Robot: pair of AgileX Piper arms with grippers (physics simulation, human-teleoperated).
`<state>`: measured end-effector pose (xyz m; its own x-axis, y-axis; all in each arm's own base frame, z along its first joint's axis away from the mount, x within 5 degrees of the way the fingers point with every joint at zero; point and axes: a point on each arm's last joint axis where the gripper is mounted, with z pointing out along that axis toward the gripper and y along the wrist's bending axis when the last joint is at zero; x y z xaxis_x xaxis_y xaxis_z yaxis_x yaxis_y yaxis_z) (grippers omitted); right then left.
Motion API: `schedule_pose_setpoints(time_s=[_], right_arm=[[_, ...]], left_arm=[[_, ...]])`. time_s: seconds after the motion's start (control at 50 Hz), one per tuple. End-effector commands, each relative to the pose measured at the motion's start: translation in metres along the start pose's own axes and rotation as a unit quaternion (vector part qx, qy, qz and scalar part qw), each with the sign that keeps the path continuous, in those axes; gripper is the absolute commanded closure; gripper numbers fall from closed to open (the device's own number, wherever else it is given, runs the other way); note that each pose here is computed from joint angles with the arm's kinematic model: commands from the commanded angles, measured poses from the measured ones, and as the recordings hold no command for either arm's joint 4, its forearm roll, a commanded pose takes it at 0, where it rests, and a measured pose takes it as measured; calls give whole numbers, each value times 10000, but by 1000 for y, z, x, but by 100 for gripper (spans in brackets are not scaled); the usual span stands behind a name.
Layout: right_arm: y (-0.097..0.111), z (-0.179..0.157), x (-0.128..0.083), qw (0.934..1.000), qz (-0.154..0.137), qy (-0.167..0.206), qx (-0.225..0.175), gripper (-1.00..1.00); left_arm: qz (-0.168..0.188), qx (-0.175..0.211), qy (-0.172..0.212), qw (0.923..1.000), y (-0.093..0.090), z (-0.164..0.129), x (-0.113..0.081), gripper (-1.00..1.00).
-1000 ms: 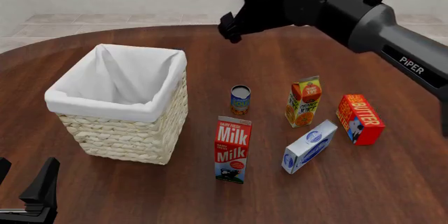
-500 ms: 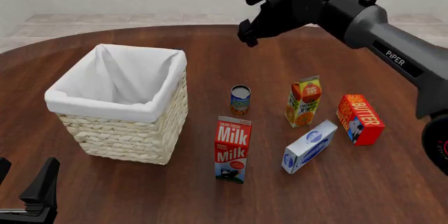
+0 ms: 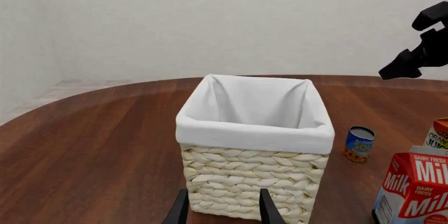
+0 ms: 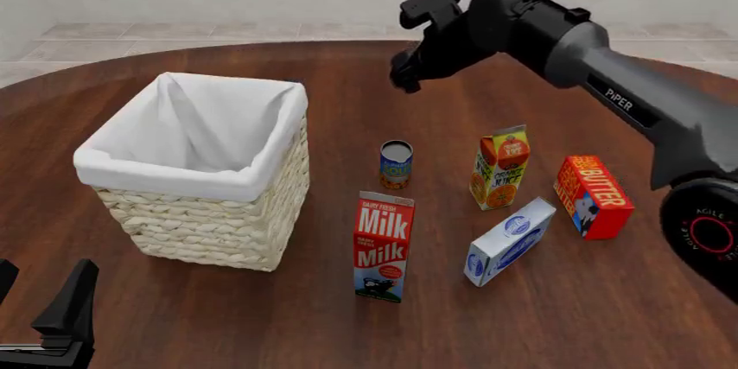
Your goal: Pick up the alphabet soup and the tomato sauce, and put them in the basket.
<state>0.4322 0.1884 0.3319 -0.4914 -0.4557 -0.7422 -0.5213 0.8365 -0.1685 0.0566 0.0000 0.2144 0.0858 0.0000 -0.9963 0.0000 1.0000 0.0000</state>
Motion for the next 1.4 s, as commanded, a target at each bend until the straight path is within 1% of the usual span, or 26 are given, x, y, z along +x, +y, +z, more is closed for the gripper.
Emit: schedule_pose_setpoints(time_s=[0.02, 0.48, 0.66, 0.78, 0.98, 1.4], right_arm=[[11, 14, 4, 9998, -29, 142, -113, -100], [20, 38, 15, 9993, -8, 308, -194, -100], [28, 47, 20, 9990, -29, 356, -253, -100], [28, 51, 22, 9990, -72, 354, -252, -100], [30, 61, 29, 9990, -29, 367, -254, -100], [32, 68, 42, 9990, 34, 378, -243, -100]], left_arm=[[0, 0, 0, 10000, 0, 0, 0, -100], [0, 0, 0, 10000, 0, 0, 0, -100], [0, 0, 0, 10000, 0, 0, 0, -100], [0, 0, 0, 10000, 0, 0, 0, -100], [0, 0, 0, 10000, 0, 0, 0, -100], [0, 0, 0, 10000, 0, 0, 0, -100]])
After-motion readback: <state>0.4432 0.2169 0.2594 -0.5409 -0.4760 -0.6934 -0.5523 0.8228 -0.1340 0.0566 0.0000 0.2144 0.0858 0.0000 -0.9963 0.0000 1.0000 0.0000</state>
